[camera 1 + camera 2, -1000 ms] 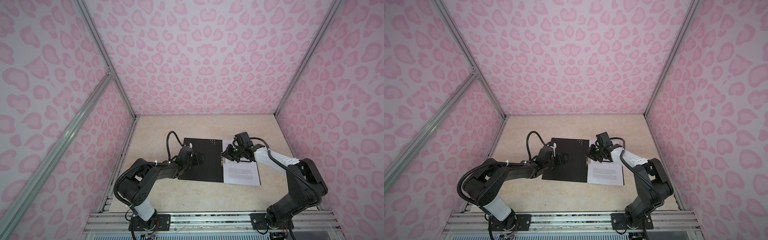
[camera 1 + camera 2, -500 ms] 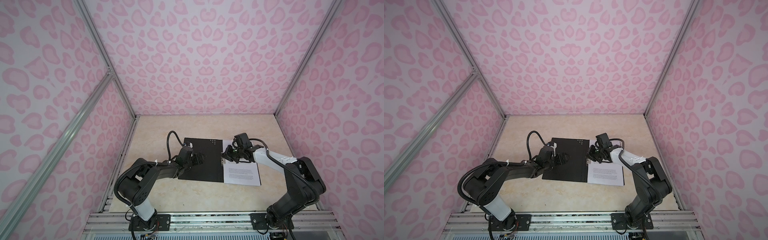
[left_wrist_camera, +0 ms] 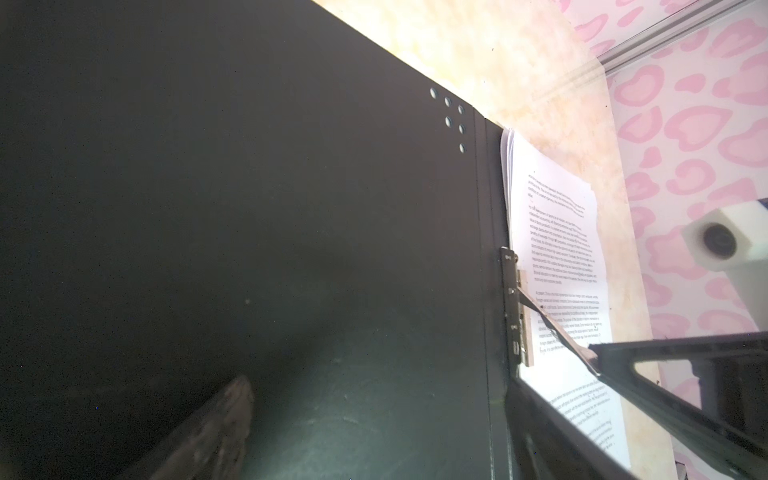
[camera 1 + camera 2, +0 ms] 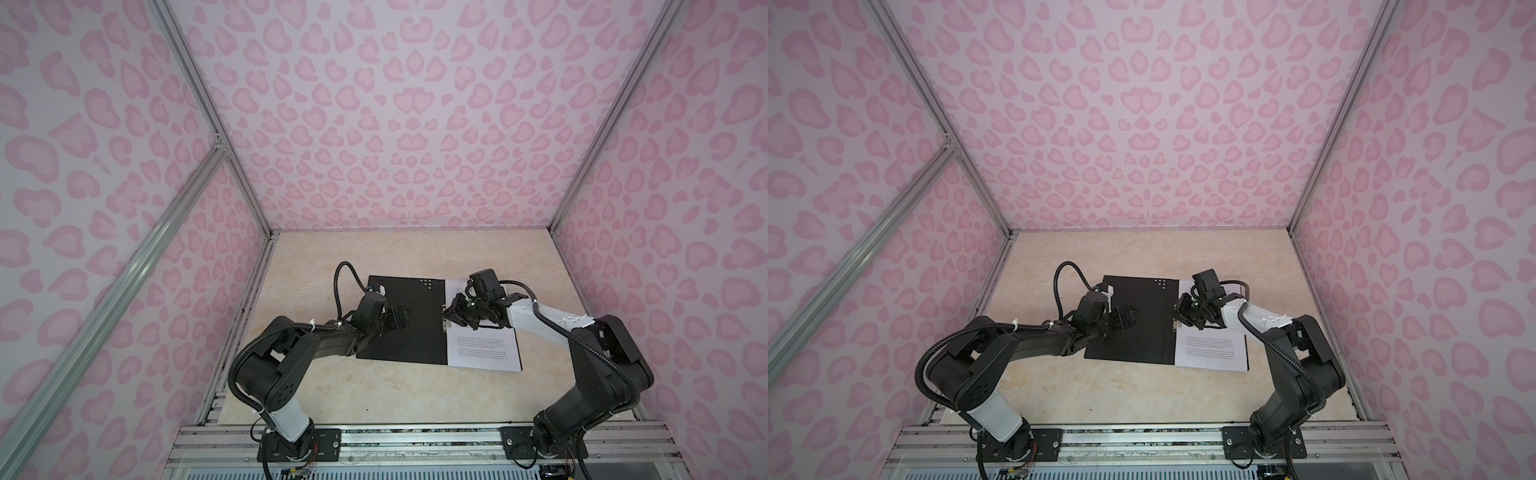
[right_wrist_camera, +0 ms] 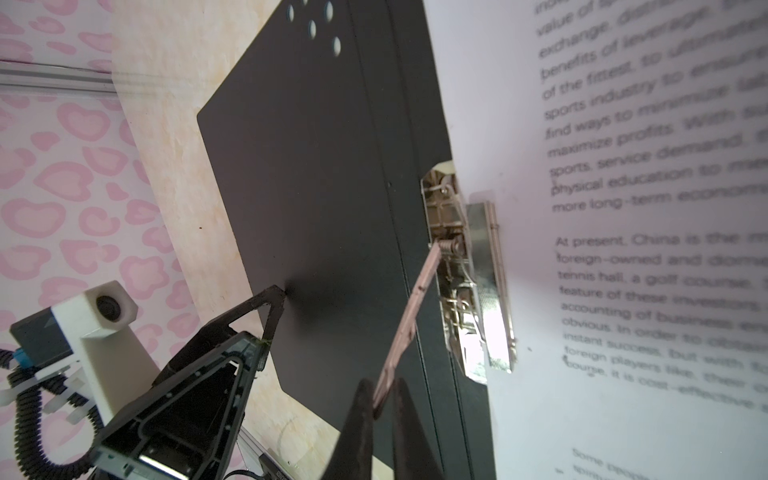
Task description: Put the files into the folder
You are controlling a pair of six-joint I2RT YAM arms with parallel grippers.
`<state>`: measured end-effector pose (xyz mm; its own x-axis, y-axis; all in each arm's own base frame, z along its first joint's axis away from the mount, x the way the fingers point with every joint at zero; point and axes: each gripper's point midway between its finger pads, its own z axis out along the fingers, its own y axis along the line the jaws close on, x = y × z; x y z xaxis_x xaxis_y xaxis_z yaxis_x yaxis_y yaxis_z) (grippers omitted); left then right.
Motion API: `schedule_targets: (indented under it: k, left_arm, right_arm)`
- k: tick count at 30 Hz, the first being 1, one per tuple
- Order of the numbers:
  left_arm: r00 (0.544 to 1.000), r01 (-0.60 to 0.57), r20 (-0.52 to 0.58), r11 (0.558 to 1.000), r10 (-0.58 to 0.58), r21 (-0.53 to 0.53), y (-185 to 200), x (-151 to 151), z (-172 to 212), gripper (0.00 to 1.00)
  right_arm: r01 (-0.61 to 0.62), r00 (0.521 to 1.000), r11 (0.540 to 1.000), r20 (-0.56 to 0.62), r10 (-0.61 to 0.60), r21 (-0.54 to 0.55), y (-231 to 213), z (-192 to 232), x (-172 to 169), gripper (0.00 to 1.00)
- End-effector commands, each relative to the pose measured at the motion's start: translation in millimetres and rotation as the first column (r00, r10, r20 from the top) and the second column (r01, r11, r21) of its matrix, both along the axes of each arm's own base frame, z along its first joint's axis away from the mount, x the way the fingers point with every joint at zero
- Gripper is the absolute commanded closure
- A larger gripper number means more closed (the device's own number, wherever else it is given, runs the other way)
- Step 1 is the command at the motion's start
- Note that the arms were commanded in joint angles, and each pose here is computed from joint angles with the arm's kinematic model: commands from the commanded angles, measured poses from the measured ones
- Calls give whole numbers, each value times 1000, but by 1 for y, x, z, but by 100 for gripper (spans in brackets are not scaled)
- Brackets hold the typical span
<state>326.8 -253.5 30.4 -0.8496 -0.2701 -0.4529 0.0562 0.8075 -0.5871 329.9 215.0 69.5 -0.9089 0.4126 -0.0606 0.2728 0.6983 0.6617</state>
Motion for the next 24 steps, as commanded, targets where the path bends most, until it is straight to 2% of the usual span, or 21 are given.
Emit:
schedule_targets:
  k: [1,15,20,24]
  left_arm:
    - [908,31,-414,979,58,203,45,-83,-74,3]
    - [907,28,-416,976,65,214,47,-83,-75,3]
    - [907,20,-415,974,77,224,49,-83,-75,3]
    - [909,10,-407,972,90,236,52,-82,-75,3]
  right_arm:
    - [-20,1000,1000,1,20,-10,1,-1,-2,85]
    - [0,1000,1000,-4,0,-4,-2,-6,-5,93]
    - [8,1000,1000,4,-8,4,-7,-14,-13,100]
    - [14,1000,1000,3,-14,10,-11,-27,-23,100]
